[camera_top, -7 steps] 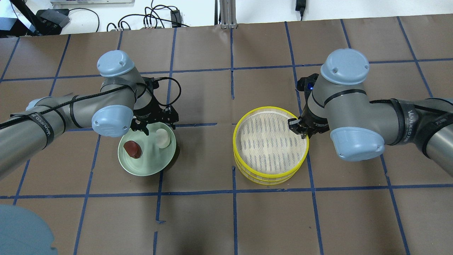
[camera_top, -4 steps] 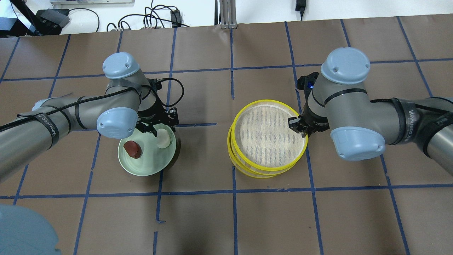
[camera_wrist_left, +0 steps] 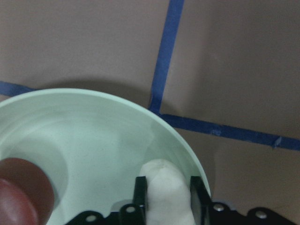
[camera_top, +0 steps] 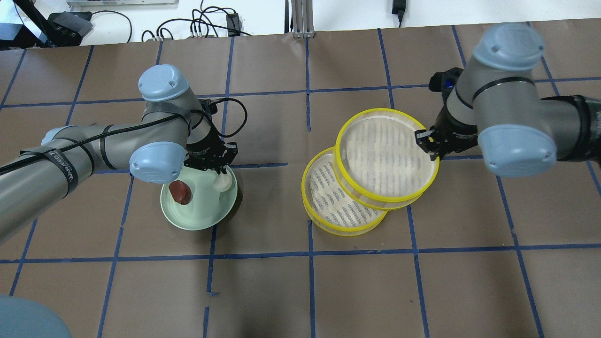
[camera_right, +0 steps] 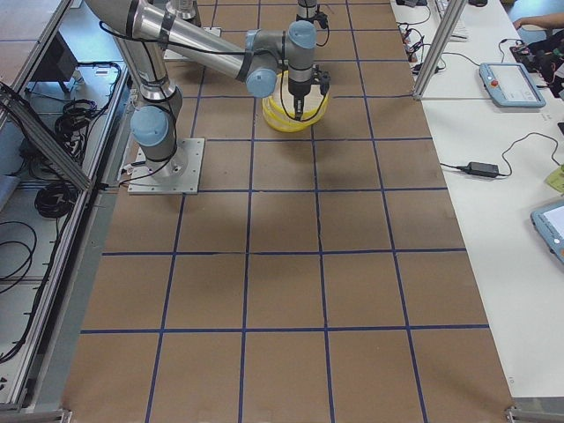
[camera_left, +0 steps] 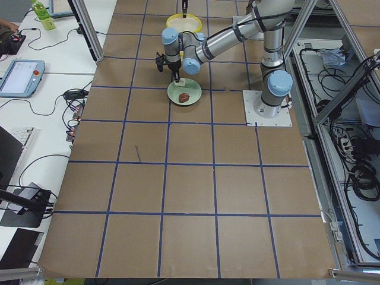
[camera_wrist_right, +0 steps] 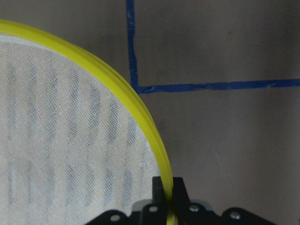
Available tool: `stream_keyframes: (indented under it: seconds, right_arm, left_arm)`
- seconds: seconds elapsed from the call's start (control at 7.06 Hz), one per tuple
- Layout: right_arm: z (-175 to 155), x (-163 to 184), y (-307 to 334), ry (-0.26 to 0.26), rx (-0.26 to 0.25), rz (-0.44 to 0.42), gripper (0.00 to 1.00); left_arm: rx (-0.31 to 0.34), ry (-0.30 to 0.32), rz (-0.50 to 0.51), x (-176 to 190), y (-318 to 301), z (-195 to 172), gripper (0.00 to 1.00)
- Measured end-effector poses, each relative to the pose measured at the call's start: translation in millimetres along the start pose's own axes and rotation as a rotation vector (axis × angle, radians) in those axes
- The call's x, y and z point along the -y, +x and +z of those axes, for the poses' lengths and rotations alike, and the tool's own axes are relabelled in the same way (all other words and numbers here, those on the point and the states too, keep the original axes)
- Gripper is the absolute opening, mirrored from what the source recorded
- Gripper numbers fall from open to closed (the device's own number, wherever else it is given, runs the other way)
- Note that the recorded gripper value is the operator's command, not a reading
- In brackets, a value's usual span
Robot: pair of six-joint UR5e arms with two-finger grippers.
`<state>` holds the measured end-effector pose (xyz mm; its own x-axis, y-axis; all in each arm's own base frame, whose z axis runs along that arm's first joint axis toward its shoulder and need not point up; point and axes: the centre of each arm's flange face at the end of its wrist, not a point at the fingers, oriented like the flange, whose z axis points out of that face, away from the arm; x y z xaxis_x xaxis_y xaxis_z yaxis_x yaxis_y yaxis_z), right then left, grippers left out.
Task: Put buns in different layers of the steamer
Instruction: 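Move the top steamer layer aside with right gripper while left gripper carries the white bun, then lower the white bun into the bottom steamer layer and open left gripper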
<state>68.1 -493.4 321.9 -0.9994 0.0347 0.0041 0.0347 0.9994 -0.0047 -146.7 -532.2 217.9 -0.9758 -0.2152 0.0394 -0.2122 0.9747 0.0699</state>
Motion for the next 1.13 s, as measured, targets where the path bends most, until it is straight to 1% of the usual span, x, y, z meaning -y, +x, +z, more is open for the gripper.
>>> stream_keyframes:
  seconds: [0.28,0.42,0.57,0.85,0.99,1.13]
  right_arm:
    - [-5.0,9.6,85.1,-0.013,0.002,0.004,0.07]
    - [-5.2,8.9,111.8,-0.016,0.001,0.010,0.07]
    - [-4.7,7.8,125.3,-0.020,-0.006,0.011,0.07]
    - [-3.4,6.1,133.2,-0.028,-0.018,0.011,0.07]
    - [-2.9,5.5,133.4,-0.030,-0.019,0.011,0.07]
    - [-2.4,5.1,133.0,-0.032,-0.019,0.010,0.07]
  left_arm:
    - [-0.008,0.050,-0.013,-0.2,3.5,-29.9,0.02]
    - [-0.020,0.075,-0.034,-4.0,11.1,-48.3,0.02]
    - [-0.037,0.101,-0.055,-10.5,28.5,-64.1,0.02]
    - [-0.087,0.163,-0.096,-36.5,102.4,-95.8,0.02]
    - [-0.114,0.181,-0.122,-56.1,140.0,-107.5,0.02]
    - [-0.136,0.181,-0.141,-73.5,166.1,-110.2,0.02]
